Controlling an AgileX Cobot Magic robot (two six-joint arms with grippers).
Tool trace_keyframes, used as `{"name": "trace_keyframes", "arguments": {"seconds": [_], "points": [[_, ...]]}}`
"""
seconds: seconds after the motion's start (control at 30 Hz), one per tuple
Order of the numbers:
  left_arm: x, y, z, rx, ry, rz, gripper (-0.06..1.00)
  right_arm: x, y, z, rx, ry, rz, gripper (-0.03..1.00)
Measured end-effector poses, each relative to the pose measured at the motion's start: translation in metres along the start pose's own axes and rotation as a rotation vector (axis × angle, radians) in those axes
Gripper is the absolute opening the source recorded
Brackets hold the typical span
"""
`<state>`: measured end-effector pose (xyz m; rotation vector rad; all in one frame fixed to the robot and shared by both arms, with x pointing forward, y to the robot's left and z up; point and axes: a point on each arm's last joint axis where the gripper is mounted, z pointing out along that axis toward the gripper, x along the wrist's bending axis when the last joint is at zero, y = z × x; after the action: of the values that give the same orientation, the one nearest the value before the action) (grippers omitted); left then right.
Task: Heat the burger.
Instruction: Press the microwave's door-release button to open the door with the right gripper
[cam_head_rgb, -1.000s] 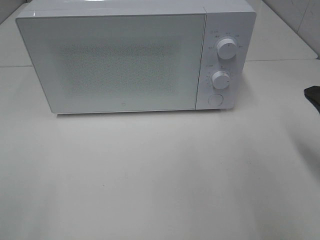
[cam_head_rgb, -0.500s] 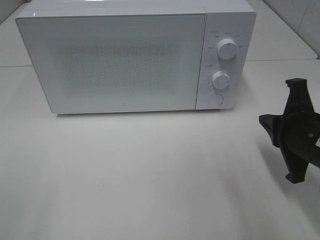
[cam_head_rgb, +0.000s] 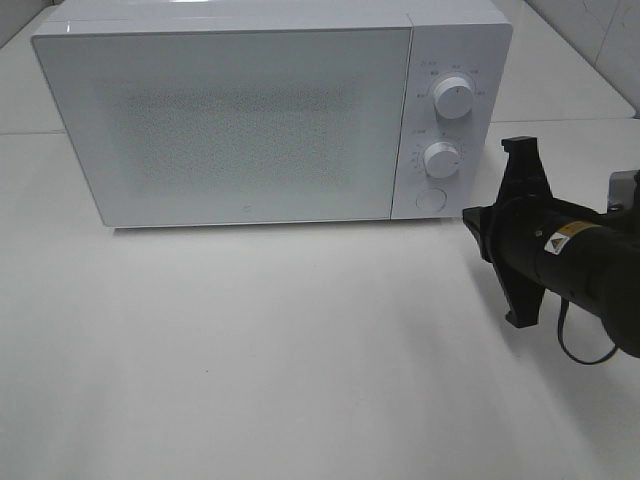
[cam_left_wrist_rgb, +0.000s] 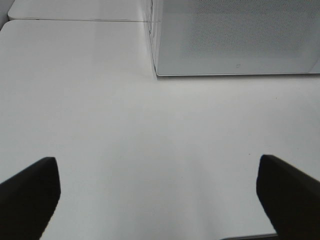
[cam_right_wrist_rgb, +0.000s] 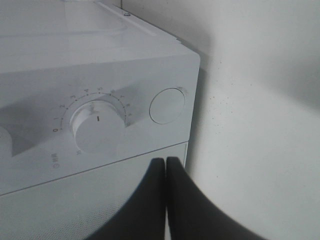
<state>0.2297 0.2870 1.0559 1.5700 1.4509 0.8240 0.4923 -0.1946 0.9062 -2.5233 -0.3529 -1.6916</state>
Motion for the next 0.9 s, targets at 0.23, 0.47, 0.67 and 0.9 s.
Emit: {"name": "trace_keyframes", "arguments": {"seconds": [0.23,0.47,0.67,0.9], "points": [[0.000,0.000,0.000,0.000,0.000,0.000,0.99,-0.002,-0.005,0.027,-0.015,-0.019,0.010,0.00],[0.000,0.000,0.000,0.000,0.000,0.000,0.99,-0.003,-0.009,0.048,-0.027,-0.026,0.018,0.00],[0.000,0.000,0.000,0.000,0.000,0.000,0.99,-0.004,-0.008,0.062,-0.045,-0.028,0.007,0.00],[0.000,0.000,0.000,0.000,0.000,0.000,0.99,-0.004,-0.004,0.073,-0.067,-0.027,0.022,0.00]]}}
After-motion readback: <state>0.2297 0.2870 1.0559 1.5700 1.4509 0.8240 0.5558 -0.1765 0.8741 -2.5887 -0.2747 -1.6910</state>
